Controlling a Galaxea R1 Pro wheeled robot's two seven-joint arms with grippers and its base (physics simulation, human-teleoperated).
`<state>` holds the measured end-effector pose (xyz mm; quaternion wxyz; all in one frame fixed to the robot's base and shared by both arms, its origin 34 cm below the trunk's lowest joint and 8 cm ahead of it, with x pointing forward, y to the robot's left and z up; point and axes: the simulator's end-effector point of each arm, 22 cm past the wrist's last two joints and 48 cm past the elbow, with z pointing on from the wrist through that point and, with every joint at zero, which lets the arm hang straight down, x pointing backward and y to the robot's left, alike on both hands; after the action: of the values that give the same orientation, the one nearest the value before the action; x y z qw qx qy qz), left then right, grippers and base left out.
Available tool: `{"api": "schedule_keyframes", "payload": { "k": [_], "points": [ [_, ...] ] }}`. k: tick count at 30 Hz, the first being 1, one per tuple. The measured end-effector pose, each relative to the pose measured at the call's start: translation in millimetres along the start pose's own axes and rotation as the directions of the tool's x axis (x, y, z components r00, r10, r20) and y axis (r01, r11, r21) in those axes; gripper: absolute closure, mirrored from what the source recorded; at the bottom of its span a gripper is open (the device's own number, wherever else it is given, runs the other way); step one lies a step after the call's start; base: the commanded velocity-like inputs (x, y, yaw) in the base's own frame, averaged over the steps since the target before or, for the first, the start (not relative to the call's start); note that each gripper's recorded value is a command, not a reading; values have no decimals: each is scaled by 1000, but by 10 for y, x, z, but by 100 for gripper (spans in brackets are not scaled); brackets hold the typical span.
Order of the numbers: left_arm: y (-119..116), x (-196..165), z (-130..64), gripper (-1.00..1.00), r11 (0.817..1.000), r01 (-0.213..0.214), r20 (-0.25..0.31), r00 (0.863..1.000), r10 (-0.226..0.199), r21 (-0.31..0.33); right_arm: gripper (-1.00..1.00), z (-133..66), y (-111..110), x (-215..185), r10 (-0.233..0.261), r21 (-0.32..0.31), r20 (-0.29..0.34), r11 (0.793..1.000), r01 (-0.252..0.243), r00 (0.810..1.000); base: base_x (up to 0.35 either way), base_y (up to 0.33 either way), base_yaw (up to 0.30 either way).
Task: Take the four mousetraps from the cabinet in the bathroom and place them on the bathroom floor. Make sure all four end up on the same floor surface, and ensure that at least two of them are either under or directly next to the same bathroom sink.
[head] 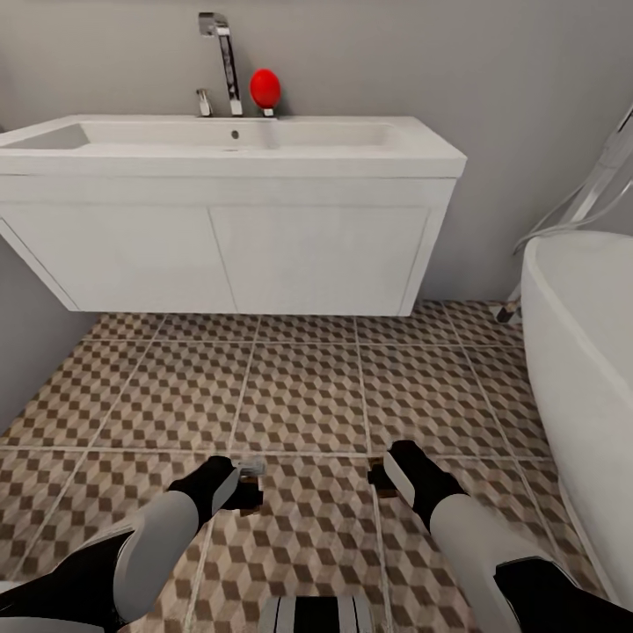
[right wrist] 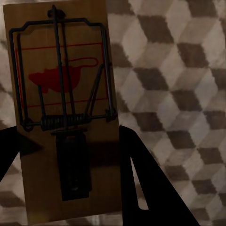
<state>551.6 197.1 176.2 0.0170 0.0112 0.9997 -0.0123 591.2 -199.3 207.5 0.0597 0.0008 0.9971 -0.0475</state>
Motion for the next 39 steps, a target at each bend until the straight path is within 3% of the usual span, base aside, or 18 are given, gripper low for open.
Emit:
{"api": "schedule_keyframes", "payload": {
  "k": [5, 14, 21, 39],
  "points": [
    [1, 102, 135, 100, 1000, 1, -29, 1000, -1, 1, 100, 138, 13, 106, -3, 0, -28, 1000, 3, 1000, 0, 0, 0],
    [5, 141, 182, 100, 1000, 0, -39, 999, 0, 0, 100, 199, 16, 187, -6, 1, -44, 1000, 6, 999, 0, 0, 0],
    [6, 143, 184, 100, 1000, 0, -40, 999, 0, 0, 100, 215, 7, 101, 6, 7, 8, 1000, -6, 1000, 18, 0, 0],
    [10, 142, 181, 100, 1000, 0, -39, 999, 0, -1, 100, 217, 4, 80, 9, 8, 23, 1000, -9, 1000, 296, 90, 0]
  ]
}}
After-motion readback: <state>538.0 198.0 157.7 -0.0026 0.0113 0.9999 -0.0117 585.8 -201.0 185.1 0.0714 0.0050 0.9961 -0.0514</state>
